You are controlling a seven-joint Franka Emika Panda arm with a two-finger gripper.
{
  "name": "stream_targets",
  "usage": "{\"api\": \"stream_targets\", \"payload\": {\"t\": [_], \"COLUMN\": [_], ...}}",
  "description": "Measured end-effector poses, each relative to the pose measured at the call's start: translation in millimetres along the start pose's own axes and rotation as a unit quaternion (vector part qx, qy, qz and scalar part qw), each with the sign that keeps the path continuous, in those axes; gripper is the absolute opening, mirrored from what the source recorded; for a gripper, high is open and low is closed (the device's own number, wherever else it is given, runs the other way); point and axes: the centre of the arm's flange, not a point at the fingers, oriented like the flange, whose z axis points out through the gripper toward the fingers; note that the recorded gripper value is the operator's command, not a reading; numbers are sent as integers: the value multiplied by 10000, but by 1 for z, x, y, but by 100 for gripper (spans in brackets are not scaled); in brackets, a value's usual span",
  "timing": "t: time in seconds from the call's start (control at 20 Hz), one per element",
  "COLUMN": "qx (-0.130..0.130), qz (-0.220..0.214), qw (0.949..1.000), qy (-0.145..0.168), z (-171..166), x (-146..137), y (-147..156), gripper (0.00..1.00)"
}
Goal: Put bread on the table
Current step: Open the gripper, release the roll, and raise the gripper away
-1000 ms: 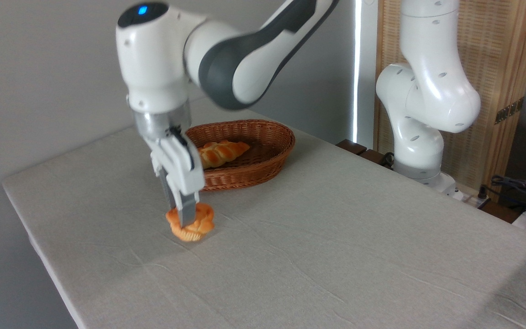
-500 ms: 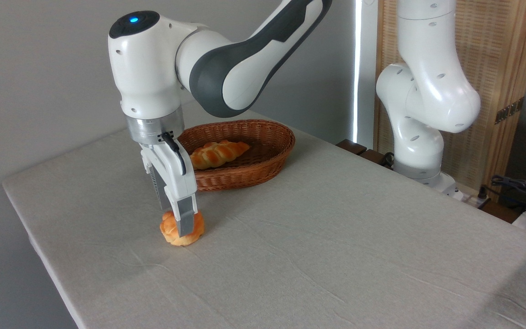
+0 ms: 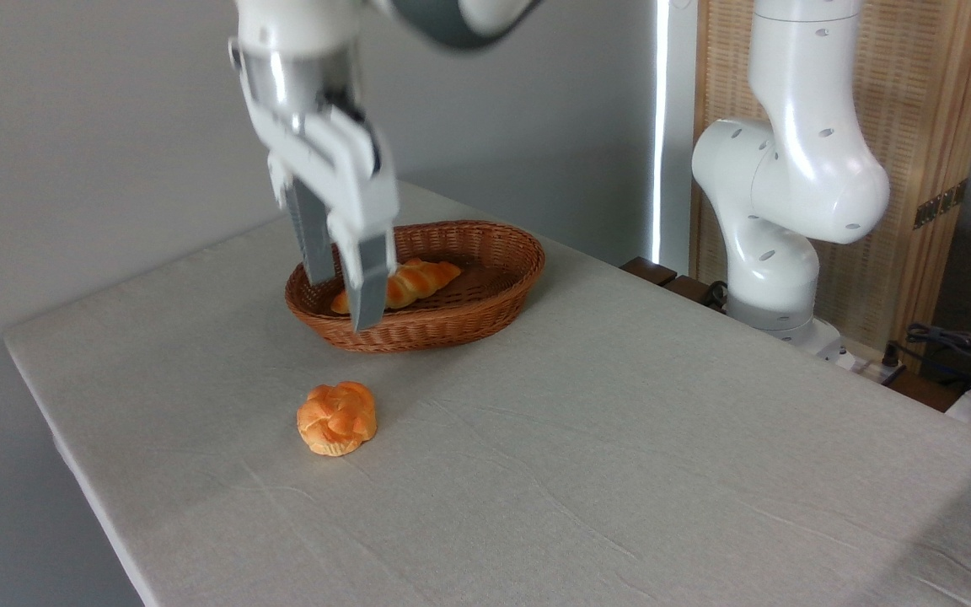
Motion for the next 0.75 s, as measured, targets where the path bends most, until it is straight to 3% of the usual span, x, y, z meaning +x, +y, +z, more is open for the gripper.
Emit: {"api": "stream_targets", "payload": {"t": [0.1,0.3,0.75], "qx": [56,354,433], "qz": [-85,-96,-186], "qw": [9999,9987,9974], "qy": [-95,-358,-541], "z": [-21,-28,-26], "x": [-12,-12,-13], "y": [-6,-10,-14], "gripper": [100,100,100]}}
